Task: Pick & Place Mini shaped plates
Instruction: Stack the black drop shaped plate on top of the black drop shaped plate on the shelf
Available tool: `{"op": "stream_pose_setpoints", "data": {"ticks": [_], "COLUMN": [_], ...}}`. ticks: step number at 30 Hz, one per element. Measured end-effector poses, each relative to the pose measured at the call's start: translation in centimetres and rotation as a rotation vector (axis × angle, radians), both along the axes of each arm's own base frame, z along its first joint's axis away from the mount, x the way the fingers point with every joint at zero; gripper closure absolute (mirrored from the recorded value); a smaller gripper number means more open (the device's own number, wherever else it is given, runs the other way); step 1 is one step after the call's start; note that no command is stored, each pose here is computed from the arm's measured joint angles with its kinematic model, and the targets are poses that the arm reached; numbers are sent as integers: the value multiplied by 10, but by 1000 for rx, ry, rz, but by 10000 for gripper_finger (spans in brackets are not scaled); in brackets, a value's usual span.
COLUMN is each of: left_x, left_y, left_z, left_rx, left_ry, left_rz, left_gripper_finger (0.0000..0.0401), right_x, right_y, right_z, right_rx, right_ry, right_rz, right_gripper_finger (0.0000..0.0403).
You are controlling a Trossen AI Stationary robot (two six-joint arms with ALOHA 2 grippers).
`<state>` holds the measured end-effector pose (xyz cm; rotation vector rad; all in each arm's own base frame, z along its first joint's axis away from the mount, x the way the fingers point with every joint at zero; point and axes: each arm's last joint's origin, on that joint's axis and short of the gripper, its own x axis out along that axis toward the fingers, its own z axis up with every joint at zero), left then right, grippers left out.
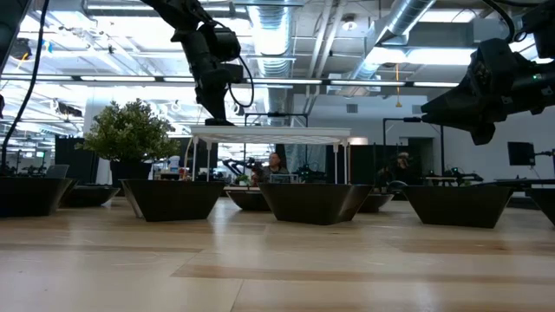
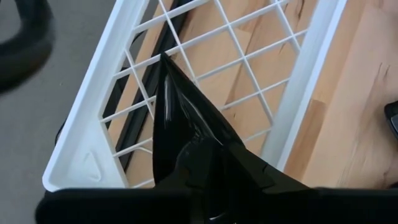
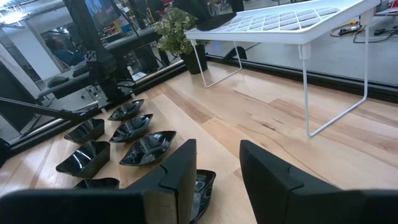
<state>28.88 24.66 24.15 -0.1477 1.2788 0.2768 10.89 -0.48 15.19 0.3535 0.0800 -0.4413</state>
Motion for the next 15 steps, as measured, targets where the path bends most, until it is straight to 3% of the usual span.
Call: {"op": "stream_pose_setpoints", "data": {"ticks": [15], "left_x": [-1], "left_y": [-3], "left_z": [9], "left_rx": [14], "left_ry": [-26], "left_rz": [28], "left_gripper_finger": [361], "right_x": [0], "right_y": [0], "right_z": [0], "right_rx": [0], "right_ry": [0], "right_rz": [0], "right_gripper_finger": [284]}}
